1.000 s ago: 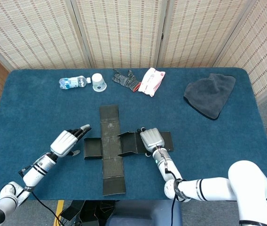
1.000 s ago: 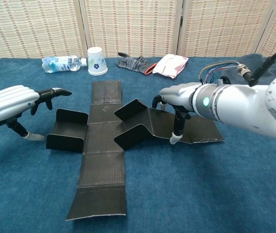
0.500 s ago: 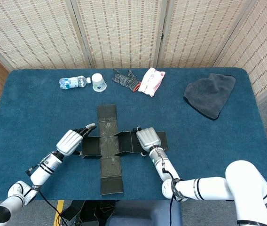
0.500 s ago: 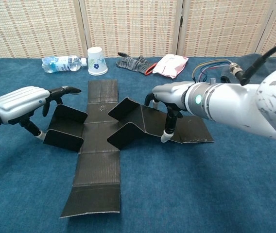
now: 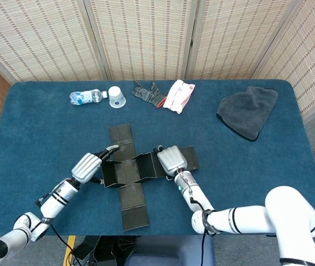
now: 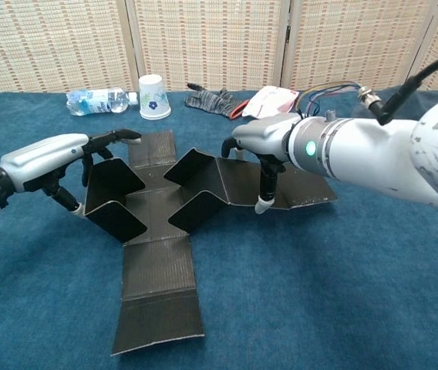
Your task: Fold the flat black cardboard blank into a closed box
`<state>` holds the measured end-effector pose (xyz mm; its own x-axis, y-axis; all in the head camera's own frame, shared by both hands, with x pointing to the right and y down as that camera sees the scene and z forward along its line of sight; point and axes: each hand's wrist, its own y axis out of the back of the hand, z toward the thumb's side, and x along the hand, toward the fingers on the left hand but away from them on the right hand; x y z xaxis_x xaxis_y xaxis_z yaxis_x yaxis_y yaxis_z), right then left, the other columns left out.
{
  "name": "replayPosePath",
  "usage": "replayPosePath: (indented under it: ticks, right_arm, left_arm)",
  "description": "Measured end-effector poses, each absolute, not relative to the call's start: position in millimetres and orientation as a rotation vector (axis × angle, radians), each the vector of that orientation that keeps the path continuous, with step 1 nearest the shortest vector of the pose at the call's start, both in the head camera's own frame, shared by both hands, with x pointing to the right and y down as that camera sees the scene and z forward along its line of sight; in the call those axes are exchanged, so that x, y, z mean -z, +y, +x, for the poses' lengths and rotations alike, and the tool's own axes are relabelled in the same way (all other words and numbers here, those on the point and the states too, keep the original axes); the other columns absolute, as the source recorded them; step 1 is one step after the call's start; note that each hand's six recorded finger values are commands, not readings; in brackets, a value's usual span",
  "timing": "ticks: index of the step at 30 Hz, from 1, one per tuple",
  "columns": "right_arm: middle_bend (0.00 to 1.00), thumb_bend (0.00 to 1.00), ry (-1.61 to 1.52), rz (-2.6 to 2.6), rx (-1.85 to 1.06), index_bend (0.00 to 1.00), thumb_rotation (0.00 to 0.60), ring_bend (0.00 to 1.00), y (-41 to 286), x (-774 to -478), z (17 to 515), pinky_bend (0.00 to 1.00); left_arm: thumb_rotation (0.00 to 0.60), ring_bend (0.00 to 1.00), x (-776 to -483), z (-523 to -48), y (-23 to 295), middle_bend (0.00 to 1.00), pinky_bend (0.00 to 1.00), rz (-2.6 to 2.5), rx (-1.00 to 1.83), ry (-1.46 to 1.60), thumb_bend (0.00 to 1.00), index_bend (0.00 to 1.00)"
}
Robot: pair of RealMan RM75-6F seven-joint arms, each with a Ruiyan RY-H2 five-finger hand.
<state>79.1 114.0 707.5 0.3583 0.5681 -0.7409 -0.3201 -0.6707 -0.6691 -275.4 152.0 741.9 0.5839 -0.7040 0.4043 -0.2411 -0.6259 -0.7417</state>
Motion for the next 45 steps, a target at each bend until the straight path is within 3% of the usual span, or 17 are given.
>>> replayPosePath:
  ticks: [20, 24, 45]
  right_arm:
    - [0.30, 0.24, 0.003, -1.586, -1.158, 0.22, 0.600, 0.79, 100.7, -686.3, 56.0, 0.91]
    - [0.30, 0.24, 0.029, -1.547, -1.121, 0.24, 0.600, 0.79, 100.8, -683.5, 52.5, 0.92]
    - [0.30, 0.24, 0.044, -1.483, -0.966, 0.27, 0.600, 0.80, 99.6, -672.7, 38.4, 0.94]
  left_arm:
    - [0.600, 0.32, -733.1, -257.0, 153.3, 0.00, 0.58, -2.426, 0.935, 0.857, 0.07, 0.00]
    - [0.600, 0.37, -732.9, -253.0, 153.1, 0.00, 0.60, -2.480, 0.933, 0.875, 0.07, 0.00]
    - [0.600, 0.41, -734.2, -249.3, 157.7, 0.00, 0.64, -2.793, 0.976, 0.915, 0.07, 0.00]
